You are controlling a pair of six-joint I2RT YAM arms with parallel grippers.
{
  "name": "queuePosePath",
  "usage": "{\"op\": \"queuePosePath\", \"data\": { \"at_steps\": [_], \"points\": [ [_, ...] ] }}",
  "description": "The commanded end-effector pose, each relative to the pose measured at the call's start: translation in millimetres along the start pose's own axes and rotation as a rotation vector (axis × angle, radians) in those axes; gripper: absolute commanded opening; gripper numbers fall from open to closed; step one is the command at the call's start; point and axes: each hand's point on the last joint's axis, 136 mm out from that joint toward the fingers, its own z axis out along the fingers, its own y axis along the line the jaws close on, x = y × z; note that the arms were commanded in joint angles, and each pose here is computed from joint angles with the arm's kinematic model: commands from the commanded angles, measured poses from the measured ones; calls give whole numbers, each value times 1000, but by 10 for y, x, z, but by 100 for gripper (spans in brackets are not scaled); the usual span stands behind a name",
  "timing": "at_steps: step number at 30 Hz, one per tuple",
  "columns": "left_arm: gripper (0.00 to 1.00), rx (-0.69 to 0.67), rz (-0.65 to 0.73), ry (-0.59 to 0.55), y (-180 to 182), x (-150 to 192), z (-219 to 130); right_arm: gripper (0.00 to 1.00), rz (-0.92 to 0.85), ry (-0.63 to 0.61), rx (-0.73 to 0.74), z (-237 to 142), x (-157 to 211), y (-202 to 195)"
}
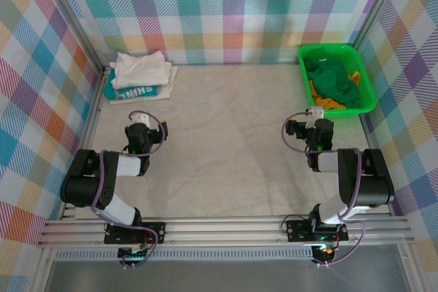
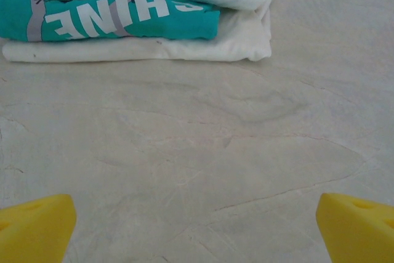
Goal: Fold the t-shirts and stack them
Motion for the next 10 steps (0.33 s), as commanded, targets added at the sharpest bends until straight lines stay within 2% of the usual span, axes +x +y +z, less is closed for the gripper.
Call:
{"op": "queuePosePath", "data": {
  "at_steps": [1,10],
  "points": [
    [100,1,-5,5,5,4,11,100,5,-1,-38,-10,-8,89],
    [100,4,-8,2,2,-9,12,100,7,0,-41,-10,-8,94]
  ]
}}
